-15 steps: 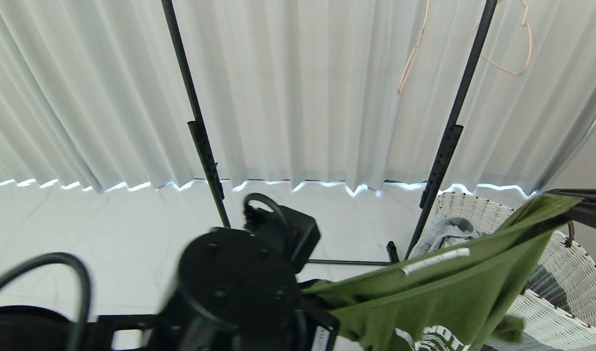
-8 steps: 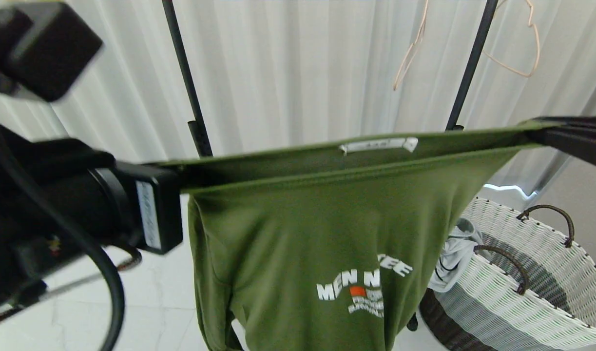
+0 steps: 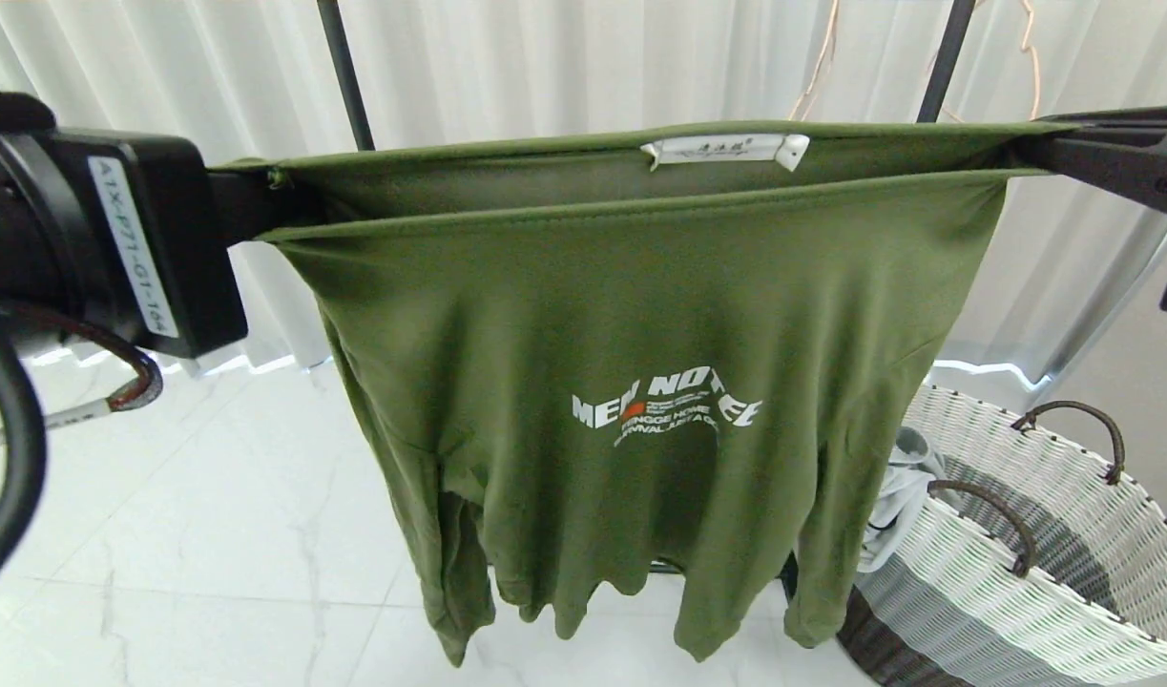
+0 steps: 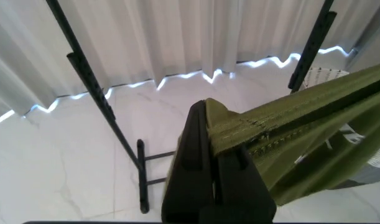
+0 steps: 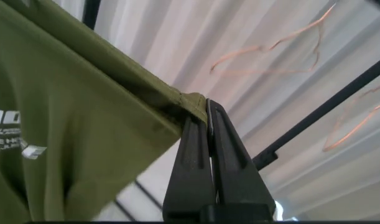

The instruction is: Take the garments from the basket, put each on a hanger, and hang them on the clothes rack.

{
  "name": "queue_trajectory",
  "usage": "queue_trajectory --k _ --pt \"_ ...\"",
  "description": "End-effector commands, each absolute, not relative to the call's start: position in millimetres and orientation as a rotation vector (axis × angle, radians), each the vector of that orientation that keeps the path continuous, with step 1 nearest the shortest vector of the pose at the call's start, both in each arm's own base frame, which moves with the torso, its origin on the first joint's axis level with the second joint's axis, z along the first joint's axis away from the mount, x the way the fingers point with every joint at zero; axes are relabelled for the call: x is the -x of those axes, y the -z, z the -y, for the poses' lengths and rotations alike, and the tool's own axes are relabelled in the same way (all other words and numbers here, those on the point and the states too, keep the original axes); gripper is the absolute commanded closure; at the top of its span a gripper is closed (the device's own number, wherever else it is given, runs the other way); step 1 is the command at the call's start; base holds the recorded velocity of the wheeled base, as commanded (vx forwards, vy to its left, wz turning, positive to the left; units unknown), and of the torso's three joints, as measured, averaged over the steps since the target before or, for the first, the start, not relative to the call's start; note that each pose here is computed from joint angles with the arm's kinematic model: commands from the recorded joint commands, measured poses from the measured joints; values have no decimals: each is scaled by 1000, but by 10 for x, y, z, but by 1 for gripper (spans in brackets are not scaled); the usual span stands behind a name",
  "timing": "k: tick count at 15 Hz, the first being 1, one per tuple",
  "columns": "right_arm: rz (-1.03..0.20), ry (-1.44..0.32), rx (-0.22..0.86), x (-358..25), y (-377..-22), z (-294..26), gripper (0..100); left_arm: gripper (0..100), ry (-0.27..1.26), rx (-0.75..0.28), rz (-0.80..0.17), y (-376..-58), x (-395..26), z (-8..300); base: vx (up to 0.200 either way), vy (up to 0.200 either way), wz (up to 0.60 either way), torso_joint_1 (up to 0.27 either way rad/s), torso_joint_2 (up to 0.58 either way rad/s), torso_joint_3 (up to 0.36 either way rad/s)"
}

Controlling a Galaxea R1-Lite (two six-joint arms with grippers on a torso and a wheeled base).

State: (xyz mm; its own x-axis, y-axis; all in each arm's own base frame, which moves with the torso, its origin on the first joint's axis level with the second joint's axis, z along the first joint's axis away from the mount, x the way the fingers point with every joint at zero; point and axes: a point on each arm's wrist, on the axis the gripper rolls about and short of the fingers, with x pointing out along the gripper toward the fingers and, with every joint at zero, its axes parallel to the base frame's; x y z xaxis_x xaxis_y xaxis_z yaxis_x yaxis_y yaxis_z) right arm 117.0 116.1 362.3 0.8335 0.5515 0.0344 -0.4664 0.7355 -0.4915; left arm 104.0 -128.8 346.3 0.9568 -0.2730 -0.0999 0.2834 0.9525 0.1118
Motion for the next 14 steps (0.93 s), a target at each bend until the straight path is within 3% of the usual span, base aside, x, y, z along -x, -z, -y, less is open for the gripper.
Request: queue_trajectory --k 1,8,14 --pt "208 -555 481 -1157 -3703 -1149 100 100 288 -92 -39 -3593 -1012 1259 0 0 0 0 0 0" --pt "155 -596 509 -920 -3662 -940 100 100 297 -111 15 -3692 -1043 1339 0 0 0 0 0 0" --pt "54 -977 568 -418 -3540 -881 100 100 224 -152 91 -3808 -1475 1729 0 0 0 0 0 0"
